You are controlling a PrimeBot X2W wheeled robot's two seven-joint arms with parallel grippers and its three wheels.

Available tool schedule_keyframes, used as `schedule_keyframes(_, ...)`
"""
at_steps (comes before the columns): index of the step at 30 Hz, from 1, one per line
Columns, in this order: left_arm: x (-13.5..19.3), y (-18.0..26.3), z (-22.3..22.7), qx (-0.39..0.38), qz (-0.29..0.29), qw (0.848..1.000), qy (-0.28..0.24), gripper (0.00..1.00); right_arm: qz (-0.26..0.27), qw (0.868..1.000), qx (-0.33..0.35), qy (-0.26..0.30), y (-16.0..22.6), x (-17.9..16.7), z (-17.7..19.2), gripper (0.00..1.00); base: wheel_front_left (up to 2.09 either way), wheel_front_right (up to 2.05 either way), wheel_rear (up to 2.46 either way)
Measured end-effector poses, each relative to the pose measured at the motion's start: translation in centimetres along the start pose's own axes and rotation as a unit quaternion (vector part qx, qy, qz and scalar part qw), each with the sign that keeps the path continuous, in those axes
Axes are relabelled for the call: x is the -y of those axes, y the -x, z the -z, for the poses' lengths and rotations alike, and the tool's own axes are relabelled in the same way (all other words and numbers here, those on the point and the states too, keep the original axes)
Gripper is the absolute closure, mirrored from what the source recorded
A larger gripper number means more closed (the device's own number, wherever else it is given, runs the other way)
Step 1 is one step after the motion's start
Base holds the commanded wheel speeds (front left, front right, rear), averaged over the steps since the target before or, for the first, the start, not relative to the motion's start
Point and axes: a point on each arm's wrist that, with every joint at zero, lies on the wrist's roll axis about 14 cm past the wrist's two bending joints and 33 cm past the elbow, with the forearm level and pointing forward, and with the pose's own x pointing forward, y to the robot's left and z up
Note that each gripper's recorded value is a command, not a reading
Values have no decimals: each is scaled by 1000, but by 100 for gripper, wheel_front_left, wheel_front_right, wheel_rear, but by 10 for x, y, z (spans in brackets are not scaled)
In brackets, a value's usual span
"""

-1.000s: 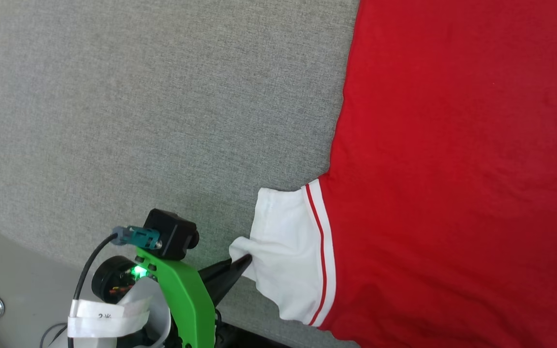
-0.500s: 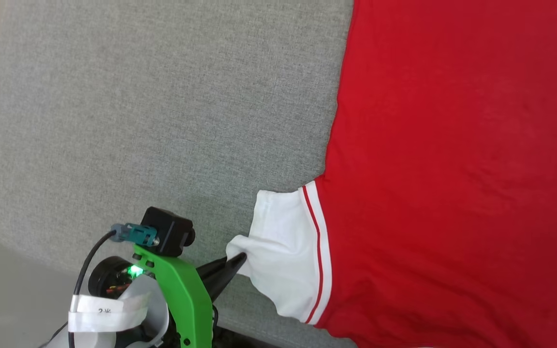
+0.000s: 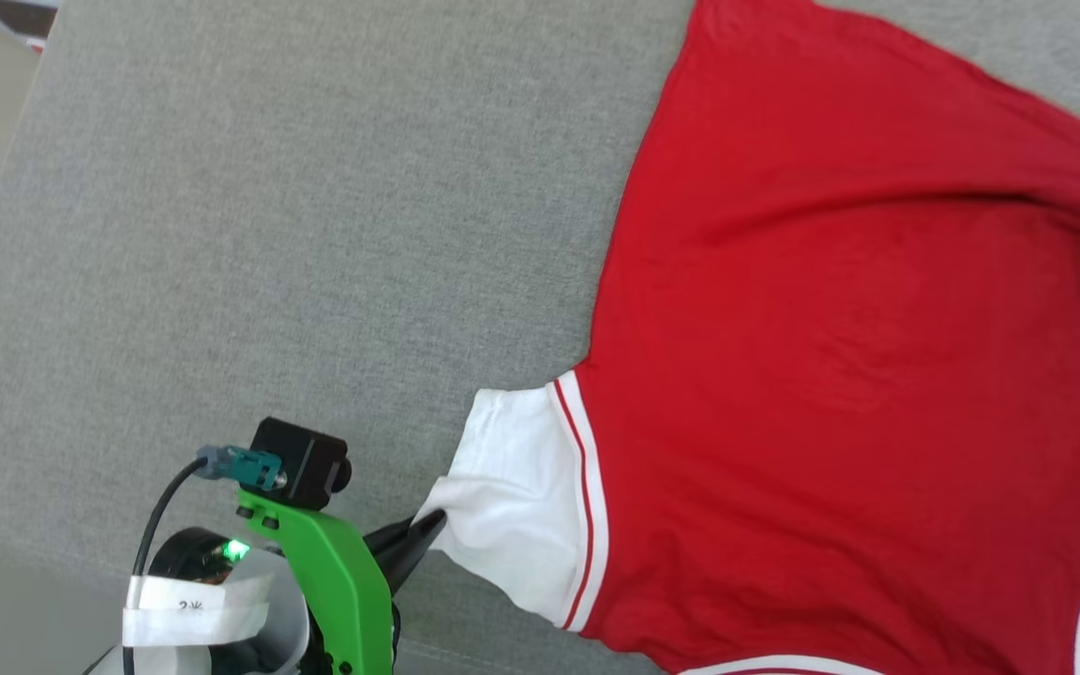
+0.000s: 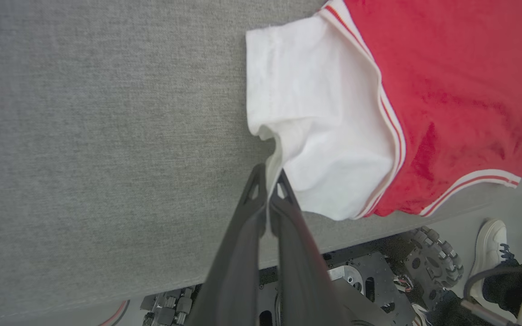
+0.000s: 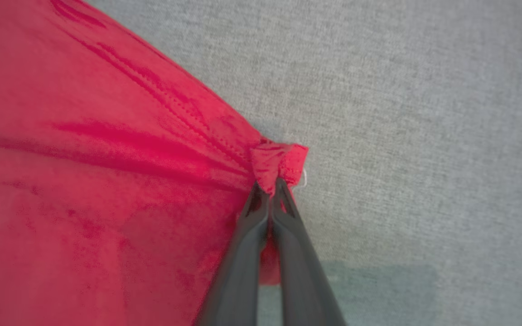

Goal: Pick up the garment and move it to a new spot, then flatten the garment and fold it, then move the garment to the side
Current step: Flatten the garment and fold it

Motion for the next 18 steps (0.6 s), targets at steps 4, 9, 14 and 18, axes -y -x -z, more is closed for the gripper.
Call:
schedule_keyframes(4, 6, 5, 0, 9, 7, 1000, -2, 100, 2, 1000, -1, -9, 21, 6, 24, 100, 0, 0, 0)
schedule_keyframes(9, 14, 10, -3, 27, 14, 999, -8, 100, 10, 1000, -6, -22, 49, 14, 58, 100, 0, 0, 0)
schedule_keyframes(14, 24, 13, -5, 45, 25, 999, -8, 100, 16, 999, -7, -41, 75, 20, 90, 100, 0, 0, 0)
schedule_keyframes(18, 32, 15, -8, 63, 33, 997, -8, 100, 21, 998, -4, -54, 95, 22, 113, 100, 0, 0, 0)
